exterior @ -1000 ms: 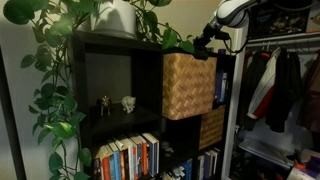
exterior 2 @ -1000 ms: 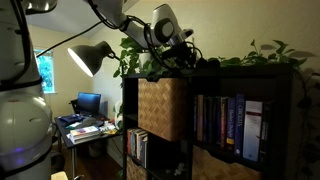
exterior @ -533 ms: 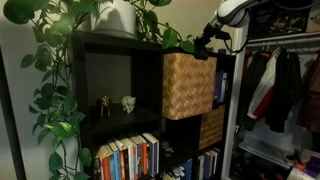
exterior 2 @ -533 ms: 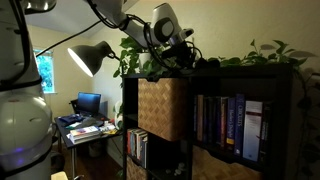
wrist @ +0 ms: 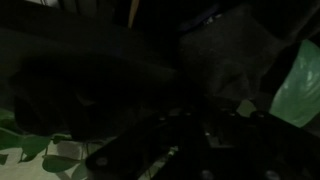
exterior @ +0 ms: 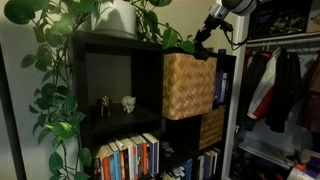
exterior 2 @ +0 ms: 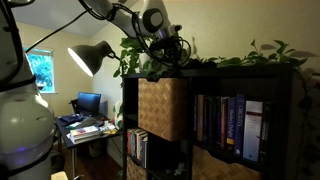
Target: Open the top drawer, put the objects on the counter in, then close the drawer
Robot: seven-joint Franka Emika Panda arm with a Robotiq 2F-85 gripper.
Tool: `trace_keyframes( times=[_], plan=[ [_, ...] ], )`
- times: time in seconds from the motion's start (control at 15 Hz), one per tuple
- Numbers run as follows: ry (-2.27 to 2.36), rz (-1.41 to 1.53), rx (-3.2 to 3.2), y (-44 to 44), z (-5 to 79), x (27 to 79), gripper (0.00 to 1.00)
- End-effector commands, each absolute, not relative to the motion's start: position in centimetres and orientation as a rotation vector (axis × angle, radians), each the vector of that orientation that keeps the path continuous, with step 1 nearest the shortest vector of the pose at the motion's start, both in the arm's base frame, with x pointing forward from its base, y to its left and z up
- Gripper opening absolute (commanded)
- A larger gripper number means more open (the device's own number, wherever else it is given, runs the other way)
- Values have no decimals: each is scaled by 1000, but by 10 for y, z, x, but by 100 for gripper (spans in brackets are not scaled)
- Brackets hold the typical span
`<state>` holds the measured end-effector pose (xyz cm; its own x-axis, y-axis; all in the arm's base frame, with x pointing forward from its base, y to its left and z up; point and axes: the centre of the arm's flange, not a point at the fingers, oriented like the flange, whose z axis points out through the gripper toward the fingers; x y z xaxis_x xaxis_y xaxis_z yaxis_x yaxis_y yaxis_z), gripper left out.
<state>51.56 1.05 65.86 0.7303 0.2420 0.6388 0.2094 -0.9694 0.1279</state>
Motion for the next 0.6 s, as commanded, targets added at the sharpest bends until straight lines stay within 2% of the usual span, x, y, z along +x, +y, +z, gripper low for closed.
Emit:
trace_keyframes(
  times=[0.0,0.53],
  plan=[
    [544,1049,2884,30,676,478,8],
    [763,994,2893,75,697,446,7]
  ],
)
